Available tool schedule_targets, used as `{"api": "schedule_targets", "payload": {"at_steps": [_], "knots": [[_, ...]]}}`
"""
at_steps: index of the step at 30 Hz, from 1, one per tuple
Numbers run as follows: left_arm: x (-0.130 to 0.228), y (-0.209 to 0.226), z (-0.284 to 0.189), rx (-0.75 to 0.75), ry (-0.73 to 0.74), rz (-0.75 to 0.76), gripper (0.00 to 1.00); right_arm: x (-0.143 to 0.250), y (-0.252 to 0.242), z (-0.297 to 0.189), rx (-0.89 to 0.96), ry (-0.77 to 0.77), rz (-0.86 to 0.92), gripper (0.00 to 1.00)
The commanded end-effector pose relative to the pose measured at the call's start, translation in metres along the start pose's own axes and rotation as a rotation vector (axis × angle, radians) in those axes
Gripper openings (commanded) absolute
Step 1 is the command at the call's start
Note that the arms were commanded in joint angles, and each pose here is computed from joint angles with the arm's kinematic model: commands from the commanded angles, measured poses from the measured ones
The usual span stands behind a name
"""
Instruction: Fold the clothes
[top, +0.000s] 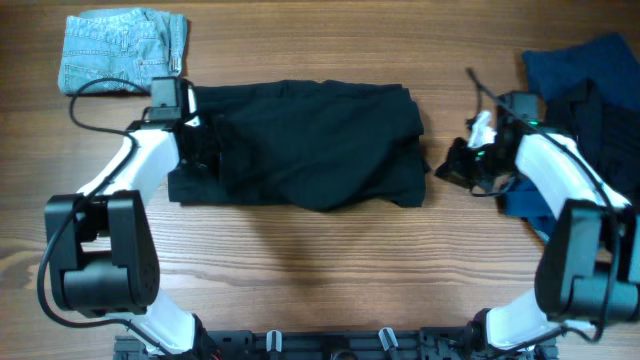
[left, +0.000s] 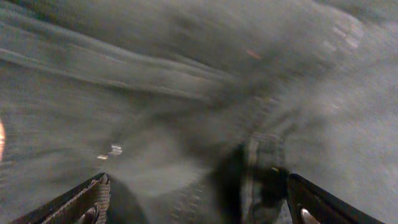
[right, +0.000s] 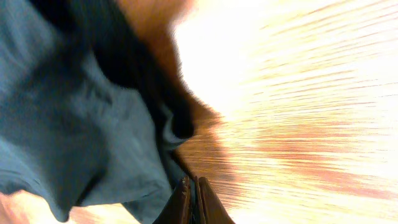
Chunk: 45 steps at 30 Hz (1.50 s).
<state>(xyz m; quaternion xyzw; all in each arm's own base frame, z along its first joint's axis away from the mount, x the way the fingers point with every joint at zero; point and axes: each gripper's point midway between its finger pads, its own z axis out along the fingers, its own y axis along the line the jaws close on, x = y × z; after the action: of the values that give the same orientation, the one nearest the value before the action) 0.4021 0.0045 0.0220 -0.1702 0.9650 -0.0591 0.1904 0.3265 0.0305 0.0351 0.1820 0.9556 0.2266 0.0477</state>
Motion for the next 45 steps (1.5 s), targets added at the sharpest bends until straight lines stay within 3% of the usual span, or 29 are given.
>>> {"api": "schedule_targets", "payload": {"at_steps": [1,4,6,7,10,11,16,19,25,33,35,37,38,40,45], "knots": [[-0.005,0.025,0.004,-0.052,-0.006,-0.032,0.91,-0.012,-0.001,-0.022,0.019,-0.083,-0.016,0.04],[-0.005,0.029,0.004,-0.055,-0.003,-0.042,0.92,-0.010,0.002,-0.023,0.006,-0.078,-0.036,0.04],[-0.004,0.025,0.004,-0.033,0.002,-0.041,0.99,-0.004,0.010,-0.023,-0.034,-0.053,-0.077,0.04],[-0.004,0.021,0.004,-0.013,0.007,-0.041,0.99,-0.001,0.012,-0.023,-0.047,-0.042,-0.084,0.10],[-0.001,0.013,0.004,0.033,0.020,-0.041,1.00,0.013,0.018,-0.021,-0.099,0.010,-0.133,0.44],[-0.001,0.012,0.004,0.040,0.021,-0.041,1.00,0.016,0.017,-0.020,-0.097,0.021,-0.137,0.50],[-0.002,0.012,0.004,0.040,0.019,-0.041,1.00,0.037,0.019,-0.005,-0.178,0.065,-0.150,0.72],[-0.002,0.012,0.004,0.041,0.020,-0.041,1.00,0.044,0.027,0.002,-0.266,0.065,-0.154,0.74],[-0.001,0.009,0.004,0.058,0.025,-0.041,1.00,0.052,0.041,0.015,-0.307,0.071,-0.178,0.67],[0.002,0.010,0.004,0.054,0.036,-0.042,1.00,0.059,0.059,0.036,-0.208,0.066,-0.229,0.68],[0.003,0.010,0.004,0.053,0.040,-0.043,1.00,0.058,0.062,0.037,-0.212,0.060,-0.225,0.51],[0.003,0.010,0.004,0.054,0.039,-0.043,1.00,0.057,0.063,0.037,-0.213,0.055,-0.226,0.23],[0.002,0.010,0.004,0.054,0.038,-0.043,1.00,0.055,0.063,0.036,-0.215,0.049,-0.229,0.15],[0.002,0.010,0.004,0.053,0.039,-0.043,1.00,0.049,0.063,0.035,-0.206,0.031,-0.208,0.04],[0.000,0.017,0.004,0.010,0.024,-0.042,0.83,0.019,0.065,0.016,-0.202,-0.050,-0.147,0.04]]}}
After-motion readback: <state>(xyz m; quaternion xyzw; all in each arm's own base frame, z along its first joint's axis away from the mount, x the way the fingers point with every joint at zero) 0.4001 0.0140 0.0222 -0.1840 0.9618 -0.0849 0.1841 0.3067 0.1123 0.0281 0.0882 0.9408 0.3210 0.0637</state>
